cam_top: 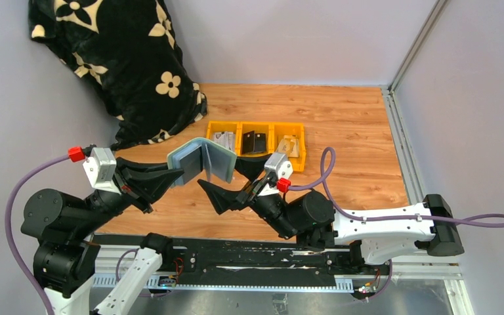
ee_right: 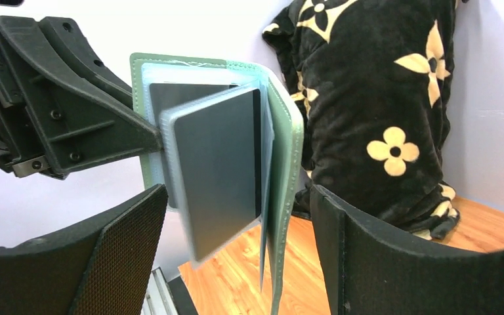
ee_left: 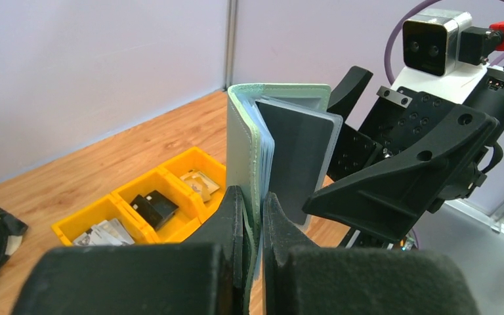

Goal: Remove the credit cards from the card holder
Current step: Remove the credit card from the card holder, then place the credit card in the storage box, then remove the credit card from the card holder.

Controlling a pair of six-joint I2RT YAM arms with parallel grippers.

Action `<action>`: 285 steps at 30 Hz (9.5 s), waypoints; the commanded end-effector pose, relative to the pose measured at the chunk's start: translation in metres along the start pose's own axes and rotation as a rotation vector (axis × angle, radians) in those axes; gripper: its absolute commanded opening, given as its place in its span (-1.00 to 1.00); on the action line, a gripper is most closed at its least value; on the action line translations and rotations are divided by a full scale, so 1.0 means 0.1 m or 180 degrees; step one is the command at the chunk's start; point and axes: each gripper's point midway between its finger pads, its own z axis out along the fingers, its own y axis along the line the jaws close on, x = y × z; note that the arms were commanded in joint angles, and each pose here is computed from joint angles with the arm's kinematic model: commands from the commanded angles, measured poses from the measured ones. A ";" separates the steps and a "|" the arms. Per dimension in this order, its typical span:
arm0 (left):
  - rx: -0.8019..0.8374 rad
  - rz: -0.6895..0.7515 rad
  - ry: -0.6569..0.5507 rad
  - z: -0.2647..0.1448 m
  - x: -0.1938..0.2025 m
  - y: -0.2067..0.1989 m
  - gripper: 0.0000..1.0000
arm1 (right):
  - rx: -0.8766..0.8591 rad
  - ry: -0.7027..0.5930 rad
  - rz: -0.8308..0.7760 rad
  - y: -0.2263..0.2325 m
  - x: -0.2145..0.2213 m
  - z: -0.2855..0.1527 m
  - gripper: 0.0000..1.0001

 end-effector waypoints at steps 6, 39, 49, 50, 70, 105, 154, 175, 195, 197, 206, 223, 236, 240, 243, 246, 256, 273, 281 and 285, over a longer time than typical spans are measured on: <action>0.0158 0.0128 -0.0116 -0.06 -0.17 -0.15 -1.00 | 0.0207 -0.0070 0.0082 -0.16 -0.13 -0.04 0.46; 0.0630 -0.0533 0.0370 0.11 0.37 -0.21 0.09 | -0.1466 0.0316 0.0761 0.40 -0.26 -0.35 -1.00; 0.1303 -0.0489 0.0507 -0.04 0.40 -0.56 -0.16 | -0.1260 0.0348 0.0935 0.18 -0.25 -0.38 -1.00; 0.1328 -0.0495 0.0541 -0.06 0.42 -0.57 -0.16 | -0.1261 0.0335 0.0969 0.17 -0.25 -0.39 -1.00; 0.1053 -0.0618 0.0452 0.08 0.42 -0.40 -0.58 | -0.1309 0.0464 0.1220 0.19 -0.15 -0.39 -1.00; 0.0473 -0.0875 0.0863 0.26 0.81 0.03 -0.99 | -0.1350 0.1566 0.1865 -0.18 0.48 -0.16 -0.08; 0.1680 -0.1524 0.0974 0.14 0.63 -0.53 -0.60 | -0.1552 0.1205 0.2303 -0.19 0.37 -0.43 -1.00; 0.1526 -0.1412 0.0894 0.21 0.58 -0.46 -1.00 | -0.1677 0.1174 0.2208 -0.10 0.21 -0.53 -0.92; 0.1267 -0.1103 0.0880 0.22 0.58 -0.36 -1.00 | -0.1544 0.0968 0.2209 -0.25 0.09 -0.56 -1.00; 0.1261 -0.1049 0.0874 0.22 0.56 -0.36 -1.00 | -0.1481 0.0969 0.2135 -0.33 0.07 -0.61 -1.00; -0.0004 -0.0468 0.0863 0.31 0.64 0.33 -1.00 | -0.0312 0.1257 0.1788 -1.38 0.30 -0.74 -1.00; -0.0582 -0.0424 0.1220 0.20 0.99 0.67 -1.00 | 0.1564 0.2711 0.1433 -3.27 2.32 -0.29 -1.00; -0.0396 -0.0414 0.1147 0.16 0.90 0.51 -1.00 | 0.2092 0.3153 0.1259 -3.73 3.07 -0.33 -0.81; -0.0304 -0.0429 0.1129 0.17 0.86 0.45 -1.00 | 0.2161 0.3125 0.1073 -3.73 2.89 -0.32 -0.21; -0.0220 -0.0472 0.1117 0.19 0.84 0.41 -1.00 | 0.2024 0.2925 0.0958 -3.57 2.52 -0.18 -0.02; -0.0147 -0.0506 0.1019 0.23 0.77 0.37 -1.00 | 0.1683 0.2527 0.0990 -3.25 2.01 0.00 0.18; -0.0069 -0.0638 0.0414 0.46 0.37 0.37 -1.00 | -0.0347 0.0902 0.1499 -1.55 0.27 -0.18 0.52; 0.0411 -0.0913 0.0199 0.42 0.13 0.02 -1.00 | -0.1682 -0.0328 0.1979 -0.45 -0.10 -0.26 0.55; 0.0436 -0.0953 0.0277 0.40 0.23 0.02 -1.00 | -0.1834 -0.0491 0.2076 -0.34 -0.17 -0.15 0.27; 0.0379 -0.0962 0.0357 0.38 0.35 0.04 -1.00 | -0.1866 -0.0471 0.2097 -0.32 -0.22 -0.15 -0.40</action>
